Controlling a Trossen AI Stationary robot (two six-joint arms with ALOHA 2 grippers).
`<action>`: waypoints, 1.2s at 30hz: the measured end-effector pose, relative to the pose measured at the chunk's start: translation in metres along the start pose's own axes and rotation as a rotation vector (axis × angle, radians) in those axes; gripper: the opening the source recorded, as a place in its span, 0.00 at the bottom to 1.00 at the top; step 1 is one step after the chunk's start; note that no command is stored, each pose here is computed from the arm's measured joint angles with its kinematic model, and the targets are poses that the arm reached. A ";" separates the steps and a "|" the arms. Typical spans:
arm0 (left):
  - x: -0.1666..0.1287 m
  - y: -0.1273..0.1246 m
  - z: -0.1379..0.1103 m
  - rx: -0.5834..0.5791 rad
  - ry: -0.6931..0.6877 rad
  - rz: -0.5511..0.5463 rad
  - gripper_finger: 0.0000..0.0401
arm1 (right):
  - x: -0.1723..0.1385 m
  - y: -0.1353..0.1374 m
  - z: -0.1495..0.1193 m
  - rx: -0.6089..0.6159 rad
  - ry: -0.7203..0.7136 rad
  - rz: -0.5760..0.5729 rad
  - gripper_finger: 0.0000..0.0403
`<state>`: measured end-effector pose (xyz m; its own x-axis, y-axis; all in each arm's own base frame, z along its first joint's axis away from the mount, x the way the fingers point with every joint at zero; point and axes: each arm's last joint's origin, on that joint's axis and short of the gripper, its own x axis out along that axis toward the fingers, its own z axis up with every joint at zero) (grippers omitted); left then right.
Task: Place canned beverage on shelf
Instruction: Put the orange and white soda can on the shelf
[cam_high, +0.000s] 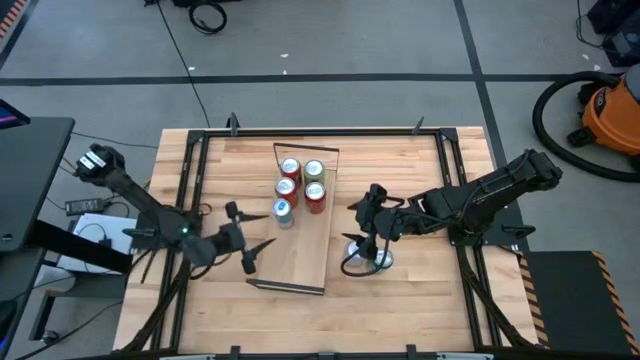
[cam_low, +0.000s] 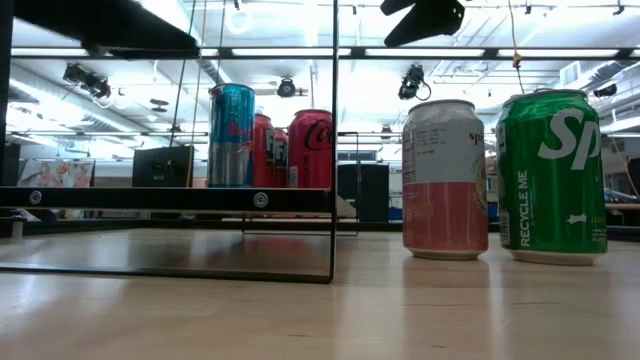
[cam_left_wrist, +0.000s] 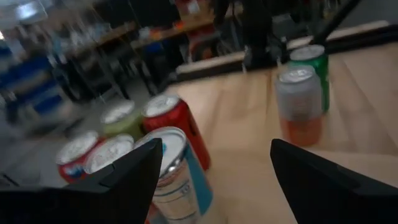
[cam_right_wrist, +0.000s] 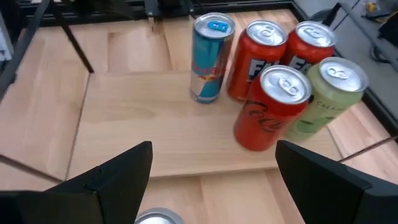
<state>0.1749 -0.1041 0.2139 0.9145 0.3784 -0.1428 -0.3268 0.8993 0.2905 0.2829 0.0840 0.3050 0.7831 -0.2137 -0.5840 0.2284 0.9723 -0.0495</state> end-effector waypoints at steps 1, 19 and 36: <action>0.003 0.002 0.004 -0.022 0.029 0.001 0.77 | 0.000 0.000 0.000 0.000 0.004 0.007 0.87; 0.036 -0.003 0.037 -0.086 0.142 -0.143 0.77 | 0.030 0.024 -0.016 -0.064 0.248 0.024 0.84; 0.035 -0.002 0.050 -0.018 0.160 -0.147 0.77 | 0.059 0.054 -0.020 -0.261 0.537 -0.005 0.97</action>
<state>0.2195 -0.1030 0.2553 0.9037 0.2713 -0.3313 -0.1978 0.9506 0.2391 0.3301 0.1261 0.2518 0.3646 -0.2071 -0.9079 0.0285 0.9770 -0.2114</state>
